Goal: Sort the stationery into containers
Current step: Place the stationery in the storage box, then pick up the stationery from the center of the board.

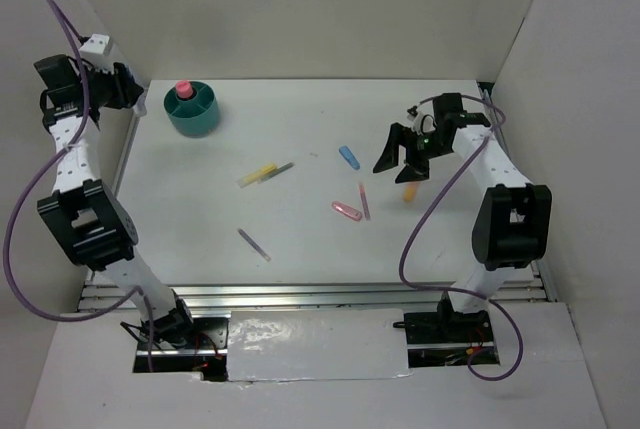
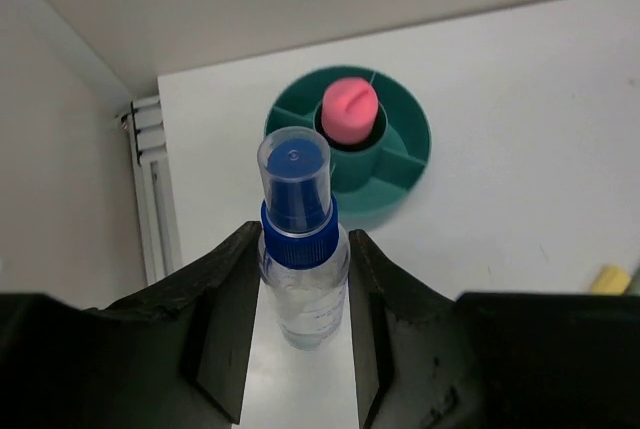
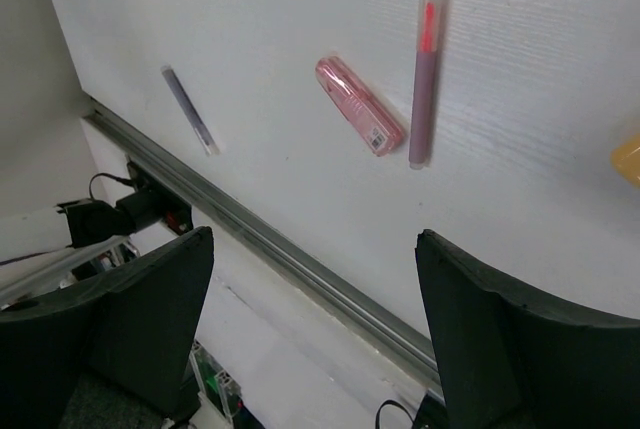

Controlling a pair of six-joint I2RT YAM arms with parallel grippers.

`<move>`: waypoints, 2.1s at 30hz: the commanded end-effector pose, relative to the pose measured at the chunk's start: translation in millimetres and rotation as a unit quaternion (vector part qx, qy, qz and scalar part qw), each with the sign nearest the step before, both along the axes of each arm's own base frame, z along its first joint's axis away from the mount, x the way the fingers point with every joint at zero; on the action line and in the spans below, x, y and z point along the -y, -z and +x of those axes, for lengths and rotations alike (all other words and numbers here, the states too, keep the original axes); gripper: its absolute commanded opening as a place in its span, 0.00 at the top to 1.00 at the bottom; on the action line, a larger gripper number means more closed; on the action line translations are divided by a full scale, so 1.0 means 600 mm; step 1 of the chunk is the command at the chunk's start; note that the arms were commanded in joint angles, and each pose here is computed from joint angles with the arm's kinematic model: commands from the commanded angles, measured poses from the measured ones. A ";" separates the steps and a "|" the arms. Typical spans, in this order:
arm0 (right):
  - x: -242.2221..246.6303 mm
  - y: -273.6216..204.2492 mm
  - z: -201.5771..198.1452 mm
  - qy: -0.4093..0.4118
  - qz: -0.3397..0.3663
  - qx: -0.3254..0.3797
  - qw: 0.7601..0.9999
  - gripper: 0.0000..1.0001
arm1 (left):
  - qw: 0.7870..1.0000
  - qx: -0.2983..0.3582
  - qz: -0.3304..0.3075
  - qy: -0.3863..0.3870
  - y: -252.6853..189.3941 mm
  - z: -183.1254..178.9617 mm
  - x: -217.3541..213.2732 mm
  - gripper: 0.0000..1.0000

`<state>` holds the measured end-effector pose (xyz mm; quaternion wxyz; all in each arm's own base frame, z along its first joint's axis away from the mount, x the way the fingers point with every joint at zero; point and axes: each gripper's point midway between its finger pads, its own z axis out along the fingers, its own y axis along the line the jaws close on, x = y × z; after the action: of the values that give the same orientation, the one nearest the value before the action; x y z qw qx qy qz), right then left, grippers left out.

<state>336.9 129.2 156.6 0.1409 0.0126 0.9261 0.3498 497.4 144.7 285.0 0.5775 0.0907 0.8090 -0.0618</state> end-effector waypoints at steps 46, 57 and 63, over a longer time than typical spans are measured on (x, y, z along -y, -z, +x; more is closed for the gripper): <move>-0.027 0.041 0.014 -0.031 -0.028 -0.030 0.999 0.12 | 0.986 0.158 -0.044 0.034 0.119 0.226 0.002 0.68; -0.022 0.015 0.009 -0.031 -0.035 -0.006 0.999 0.12 | 0.983 0.176 -0.039 0.040 0.047 0.207 0.012 0.15; -0.001 -0.011 0.004 -0.020 -0.046 0.028 0.998 0.11 | 0.980 0.187 -0.038 0.057 -0.062 0.132 0.022 0.17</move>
<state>341.7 137.2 131.6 0.1120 -0.0025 0.9421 0.3162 608.3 139.0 216.8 0.6644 0.0684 0.7325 -0.1320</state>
